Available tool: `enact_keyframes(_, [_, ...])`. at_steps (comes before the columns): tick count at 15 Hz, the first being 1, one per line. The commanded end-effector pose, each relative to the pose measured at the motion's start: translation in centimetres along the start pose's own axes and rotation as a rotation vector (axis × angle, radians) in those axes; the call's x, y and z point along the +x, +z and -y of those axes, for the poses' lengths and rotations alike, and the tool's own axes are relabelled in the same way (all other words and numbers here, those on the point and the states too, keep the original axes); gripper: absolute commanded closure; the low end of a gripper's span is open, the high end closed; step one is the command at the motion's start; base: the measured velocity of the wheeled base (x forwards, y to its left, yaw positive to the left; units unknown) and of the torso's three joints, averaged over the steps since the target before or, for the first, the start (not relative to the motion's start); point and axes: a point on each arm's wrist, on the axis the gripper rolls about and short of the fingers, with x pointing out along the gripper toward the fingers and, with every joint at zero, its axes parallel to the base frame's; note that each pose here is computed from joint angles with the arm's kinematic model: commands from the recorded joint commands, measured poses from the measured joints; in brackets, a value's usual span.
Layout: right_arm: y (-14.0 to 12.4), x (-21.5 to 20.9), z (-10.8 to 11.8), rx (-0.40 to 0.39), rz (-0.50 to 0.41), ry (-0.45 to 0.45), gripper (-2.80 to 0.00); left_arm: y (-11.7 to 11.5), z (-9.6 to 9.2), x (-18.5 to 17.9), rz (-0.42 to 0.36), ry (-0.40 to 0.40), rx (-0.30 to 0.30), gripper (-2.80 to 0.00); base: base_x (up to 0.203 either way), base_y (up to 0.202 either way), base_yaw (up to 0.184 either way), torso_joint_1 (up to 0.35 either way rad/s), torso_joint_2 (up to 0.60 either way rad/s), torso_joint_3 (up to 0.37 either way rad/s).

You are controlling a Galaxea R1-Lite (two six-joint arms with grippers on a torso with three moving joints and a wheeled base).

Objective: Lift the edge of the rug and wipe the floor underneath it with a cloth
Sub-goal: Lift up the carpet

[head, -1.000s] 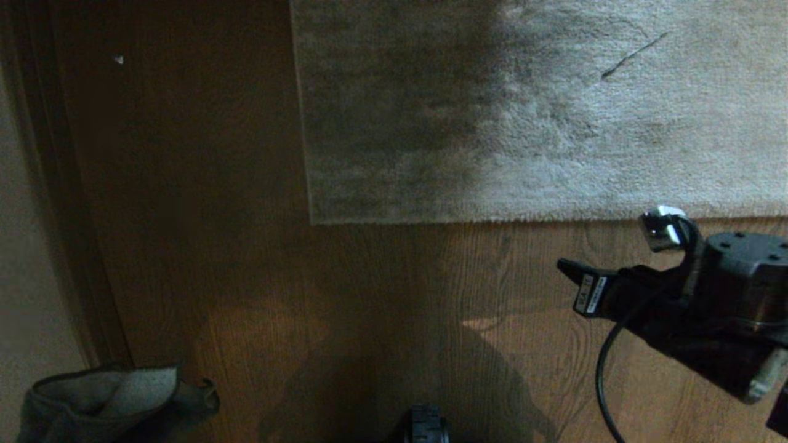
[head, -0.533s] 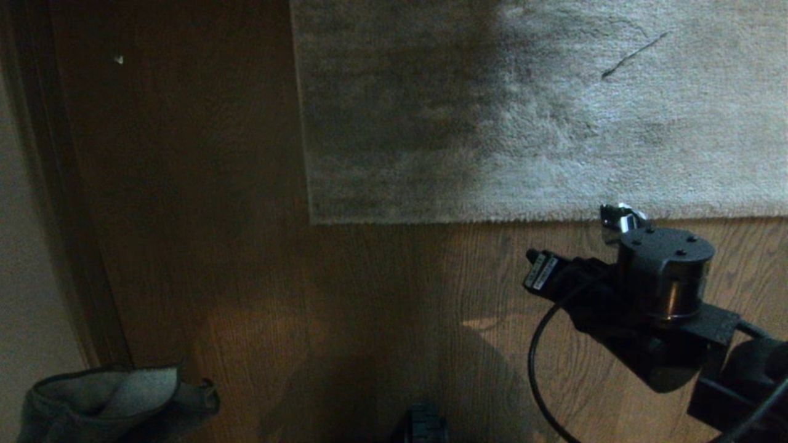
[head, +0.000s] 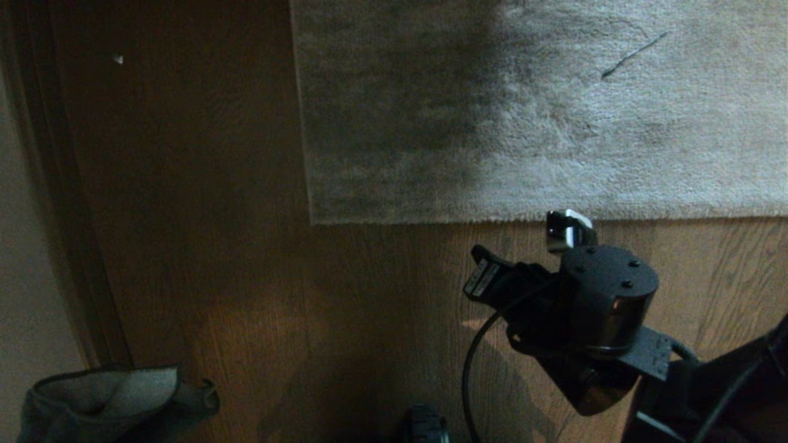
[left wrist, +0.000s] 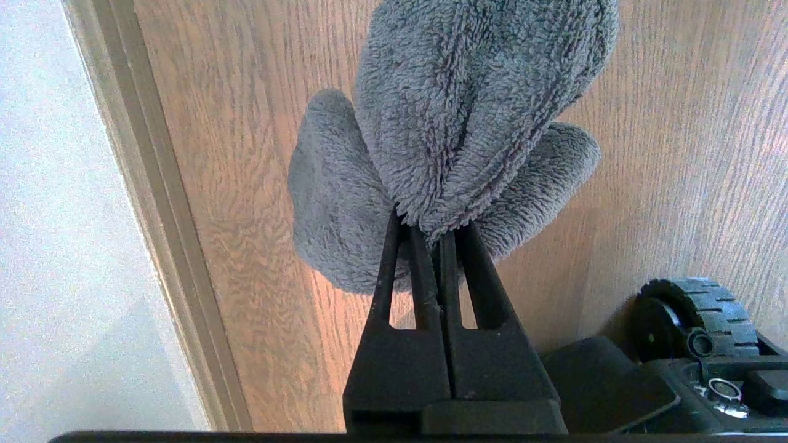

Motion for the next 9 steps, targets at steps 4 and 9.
enact_keyframes(4, [-3.4, 1.4, -1.2, -0.042, -0.021, 0.029, 0.0, 0.0, 0.0, 0.0, 0.0, 0.0, 0.0, 0.0, 0.0, 0.0, 0.0, 0.0, 0.0, 0.0])
enact_keyframes(9, [-6.1, 2.8, -2.5, -0.14, -0.011, 0.076, 0.0, 0.0, 0.0, 0.0, 0.0, 0.0, 0.0, 0.0, 0.0, 0.0, 0.0, 0.0, 0.0, 0.0])
